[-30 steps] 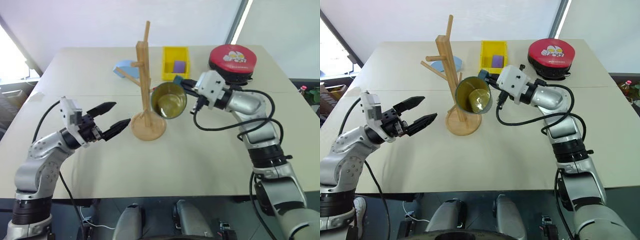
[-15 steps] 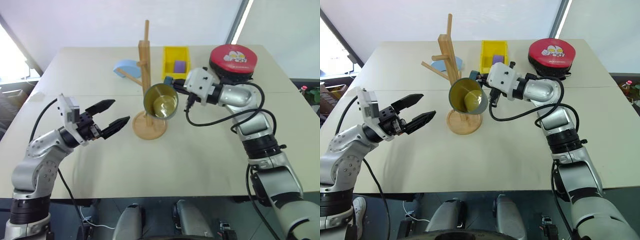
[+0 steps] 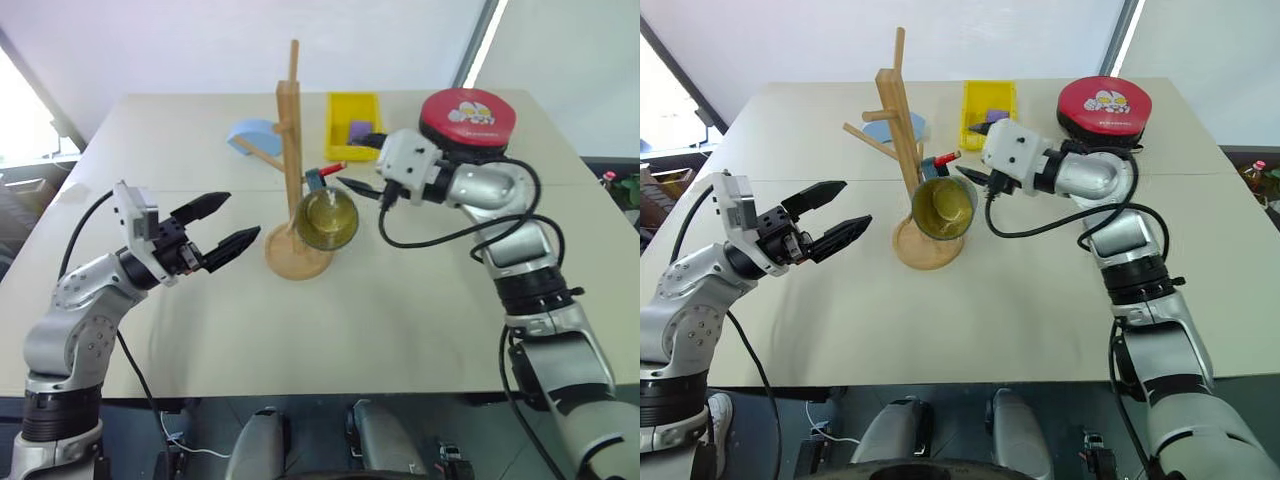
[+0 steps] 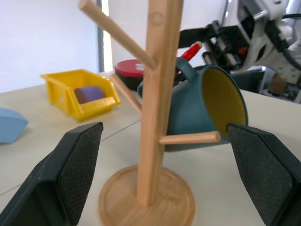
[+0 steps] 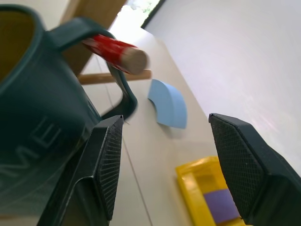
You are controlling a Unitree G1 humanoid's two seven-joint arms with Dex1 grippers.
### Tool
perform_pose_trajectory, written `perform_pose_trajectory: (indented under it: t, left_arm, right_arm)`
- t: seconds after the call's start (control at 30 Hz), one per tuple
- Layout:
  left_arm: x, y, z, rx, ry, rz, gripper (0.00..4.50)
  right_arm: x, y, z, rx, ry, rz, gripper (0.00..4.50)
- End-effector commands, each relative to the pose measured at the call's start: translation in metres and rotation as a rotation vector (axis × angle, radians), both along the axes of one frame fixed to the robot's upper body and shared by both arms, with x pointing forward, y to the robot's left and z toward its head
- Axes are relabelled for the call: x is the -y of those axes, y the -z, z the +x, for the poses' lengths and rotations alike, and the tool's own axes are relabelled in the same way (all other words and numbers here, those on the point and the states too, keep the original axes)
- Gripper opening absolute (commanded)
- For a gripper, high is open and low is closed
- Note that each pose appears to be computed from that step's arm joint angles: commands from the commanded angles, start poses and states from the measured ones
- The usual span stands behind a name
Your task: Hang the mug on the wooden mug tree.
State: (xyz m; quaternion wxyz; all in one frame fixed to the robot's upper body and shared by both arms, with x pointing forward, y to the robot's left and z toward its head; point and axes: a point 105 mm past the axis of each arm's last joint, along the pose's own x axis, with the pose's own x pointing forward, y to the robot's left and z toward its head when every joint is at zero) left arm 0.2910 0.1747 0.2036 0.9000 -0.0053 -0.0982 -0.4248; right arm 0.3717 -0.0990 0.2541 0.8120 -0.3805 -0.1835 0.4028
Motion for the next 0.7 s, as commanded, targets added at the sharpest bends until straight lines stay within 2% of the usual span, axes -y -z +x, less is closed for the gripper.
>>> perform_pose_trajectory:
  t: [0.03,0.2,0.3,0.4,0.53,0.7]
  left_arm:
    - [-0.019,-0.004,0.006,0.026,-0.119,-0.011,4.50]
    - [-0.064,0.026,0.020,-0.053,-0.389,-0.018,4.50]
    - [-0.095,0.049,0.024,-0.105,-0.568,-0.039,4.50]
    - [-0.120,0.074,0.022,-0.158,-0.726,-0.032,4.50]
    - [-0.126,0.086,0.014,-0.154,-0.763,-0.004,4.50]
    - [-0.128,0.091,0.008,-0.146,-0.760,0.003,4.50]
  right_arm:
    - [0.027,-0.022,-0.011,0.043,0.047,0.116,3.02]
    - [0.090,0.011,-0.015,-0.123,0.217,0.385,3.02]
    - [0.119,0.055,-0.016,-0.223,0.350,0.499,3.02]
    - [0.134,0.096,-0.025,-0.299,0.442,0.543,3.02]
    - [0.136,0.117,-0.033,-0.327,0.479,0.578,3.02]
    - [0.133,0.127,-0.037,-0.344,0.477,0.588,3.02]
